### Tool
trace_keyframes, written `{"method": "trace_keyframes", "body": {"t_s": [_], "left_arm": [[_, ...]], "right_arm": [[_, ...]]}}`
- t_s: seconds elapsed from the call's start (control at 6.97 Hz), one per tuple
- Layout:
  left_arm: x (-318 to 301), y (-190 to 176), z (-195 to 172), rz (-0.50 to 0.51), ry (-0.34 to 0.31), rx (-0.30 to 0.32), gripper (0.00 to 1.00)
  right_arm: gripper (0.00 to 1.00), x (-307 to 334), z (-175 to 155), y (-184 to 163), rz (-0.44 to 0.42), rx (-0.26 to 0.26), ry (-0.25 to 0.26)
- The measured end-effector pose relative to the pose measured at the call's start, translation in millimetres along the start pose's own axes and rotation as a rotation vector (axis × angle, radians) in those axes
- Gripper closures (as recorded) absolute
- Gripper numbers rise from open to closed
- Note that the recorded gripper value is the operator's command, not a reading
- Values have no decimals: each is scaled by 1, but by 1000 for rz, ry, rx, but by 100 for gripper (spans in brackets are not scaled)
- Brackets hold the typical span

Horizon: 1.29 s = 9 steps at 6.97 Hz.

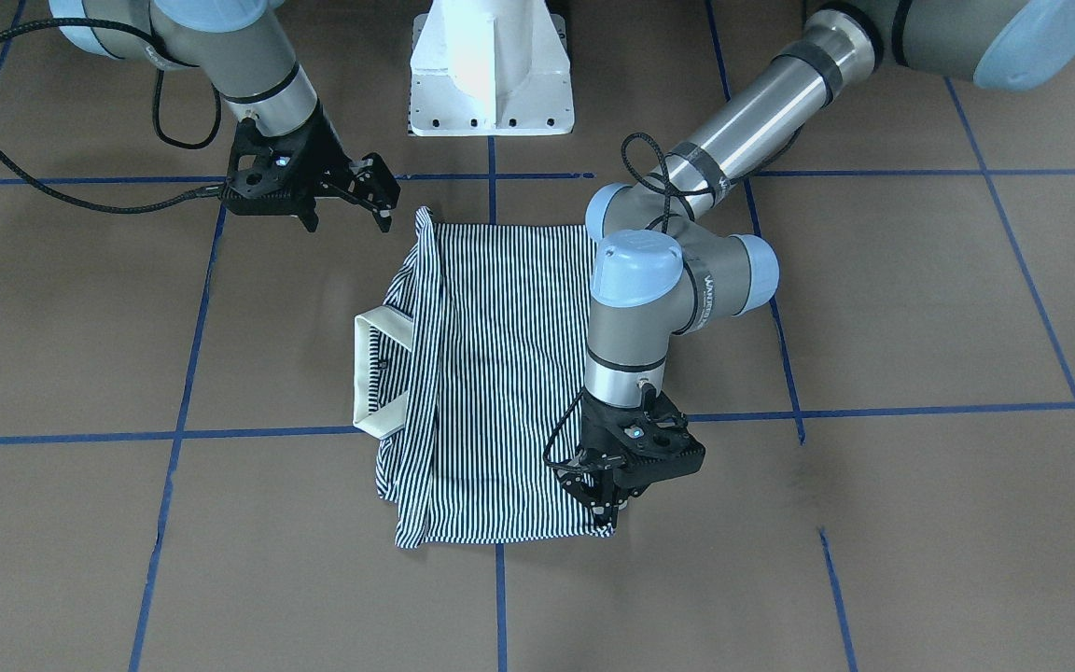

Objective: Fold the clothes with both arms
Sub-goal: 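Rotate the shirt with both grippers so the collar points toward the right arm, then lower the right gripper onto the collar edge while the left arm withdraws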

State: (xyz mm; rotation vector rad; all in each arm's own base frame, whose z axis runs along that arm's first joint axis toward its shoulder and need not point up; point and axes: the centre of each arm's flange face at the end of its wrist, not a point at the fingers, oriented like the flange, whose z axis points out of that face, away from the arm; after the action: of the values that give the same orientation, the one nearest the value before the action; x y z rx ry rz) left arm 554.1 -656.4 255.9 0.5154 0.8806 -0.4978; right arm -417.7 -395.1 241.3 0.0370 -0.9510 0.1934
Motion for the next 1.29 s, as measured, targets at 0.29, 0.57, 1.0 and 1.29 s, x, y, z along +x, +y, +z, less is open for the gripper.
{"method": "trace_keyframes", "body": {"t_s": [0.29, 0.57, 1.0, 1.29], "left_arm": [[-10, -2, 17, 19, -11, 39, 0], [-22, -25, 20, 78, -21, 37, 0], [-59, -59, -16, 120, 28, -138, 0], [-80, -47, -105, 131, 22, -210, 0]], "right_arm": [[0, -3, 6, -3, -7, 26, 3], [0, -12, 5, -5, -19, 35, -5], [0, -37, 27, -19, -45, 64, 31], [0, -57, 59, -23, -72, 68, 74]]}}
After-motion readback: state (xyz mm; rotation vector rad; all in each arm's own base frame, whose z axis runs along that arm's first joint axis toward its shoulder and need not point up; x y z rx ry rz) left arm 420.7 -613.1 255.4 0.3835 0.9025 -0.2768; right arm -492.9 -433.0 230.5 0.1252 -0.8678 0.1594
